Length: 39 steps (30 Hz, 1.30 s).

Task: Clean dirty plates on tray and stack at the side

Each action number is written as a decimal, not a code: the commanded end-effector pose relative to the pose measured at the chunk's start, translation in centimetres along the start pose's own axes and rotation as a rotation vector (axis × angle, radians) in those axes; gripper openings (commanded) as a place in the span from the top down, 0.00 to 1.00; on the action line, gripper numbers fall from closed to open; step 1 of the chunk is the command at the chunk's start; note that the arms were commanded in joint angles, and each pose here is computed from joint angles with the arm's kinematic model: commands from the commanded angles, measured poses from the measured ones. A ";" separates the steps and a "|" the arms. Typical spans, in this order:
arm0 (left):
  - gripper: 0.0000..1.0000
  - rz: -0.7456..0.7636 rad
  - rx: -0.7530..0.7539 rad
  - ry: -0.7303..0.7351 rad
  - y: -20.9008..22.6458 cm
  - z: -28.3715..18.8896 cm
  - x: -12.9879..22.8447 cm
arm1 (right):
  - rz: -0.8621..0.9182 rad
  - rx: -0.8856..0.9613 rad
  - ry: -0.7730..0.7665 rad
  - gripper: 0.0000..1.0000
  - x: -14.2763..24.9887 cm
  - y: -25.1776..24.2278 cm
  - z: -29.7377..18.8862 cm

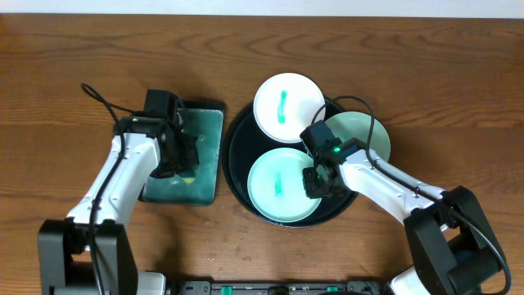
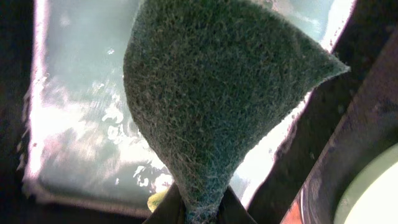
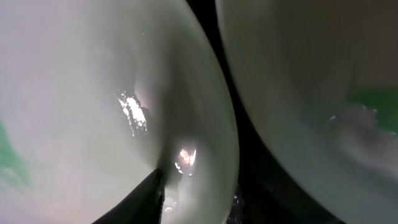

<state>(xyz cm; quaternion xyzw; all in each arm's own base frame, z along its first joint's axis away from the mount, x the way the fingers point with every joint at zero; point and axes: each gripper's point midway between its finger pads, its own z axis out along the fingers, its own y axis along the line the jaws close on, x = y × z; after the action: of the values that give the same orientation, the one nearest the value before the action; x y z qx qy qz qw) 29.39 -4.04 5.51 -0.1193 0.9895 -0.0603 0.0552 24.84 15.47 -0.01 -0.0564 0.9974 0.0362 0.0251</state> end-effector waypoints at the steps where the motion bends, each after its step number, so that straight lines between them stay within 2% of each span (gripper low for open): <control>1: 0.93 0.009 -0.035 0.066 0.9 2.2 1.2 | 0.056 0.042 -0.008 0.72 -0.1 -1.0 0.9; 4: 0.93 0.004 -0.052 0.117 1.4 4.2 2.0 | 0.098 0.037 -0.022 0.91 -0.5 -1.2 0.9; 6: 0.93 0.001 -0.062 0.149 1.6 5.3 2.4 | 0.137 0.033 -0.030 0.99 -0.9 -1.5 0.9; 12: 0.93 -0.007 -0.042 0.196 1.1 5.5 2.8 | 0.148 0.032 -0.035 0.99 -1.1 -1.7 0.9; 15: 0.93 -0.004 -0.027 0.170 0.4 2.9 1.6 | 0.147 0.030 -0.040 0.99 -1.2 -1.6 0.9; 19: 0.93 0.014 0.063 0.111 -2.0 -1.3 0.4 | 0.179 0.025 -0.050 0.99 -1.4 -1.6 1.0; 22: 0.93 0.063 0.165 0.051 -4.7 -3.9 0.5 | 0.181 0.024 -0.050 0.99 -1.4 -1.6 1.0; 25: 0.93 0.089 0.205 0.033 -7.0 -5.0 1.4 | 0.181 0.024 -0.050 0.99 -1.4 -1.6 1.0; 29: 0.92 0.136 0.227 0.048 -10.7 -3.8 3.2 | 0.179 0.024 -0.050 0.99 -1.3 -1.5 1.0; 39: 0.93 0.179 0.303 0.130 -19.6 3.6 8.7 | 0.179 0.028 -0.042 0.99 -1.1 -1.6 1.0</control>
<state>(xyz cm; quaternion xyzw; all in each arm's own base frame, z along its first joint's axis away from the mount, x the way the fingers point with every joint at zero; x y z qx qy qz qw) 26.83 -24.12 5.07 0.0083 0.9773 -0.2081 0.0387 26.32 15.00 0.24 0.0171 0.9976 0.0479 0.0480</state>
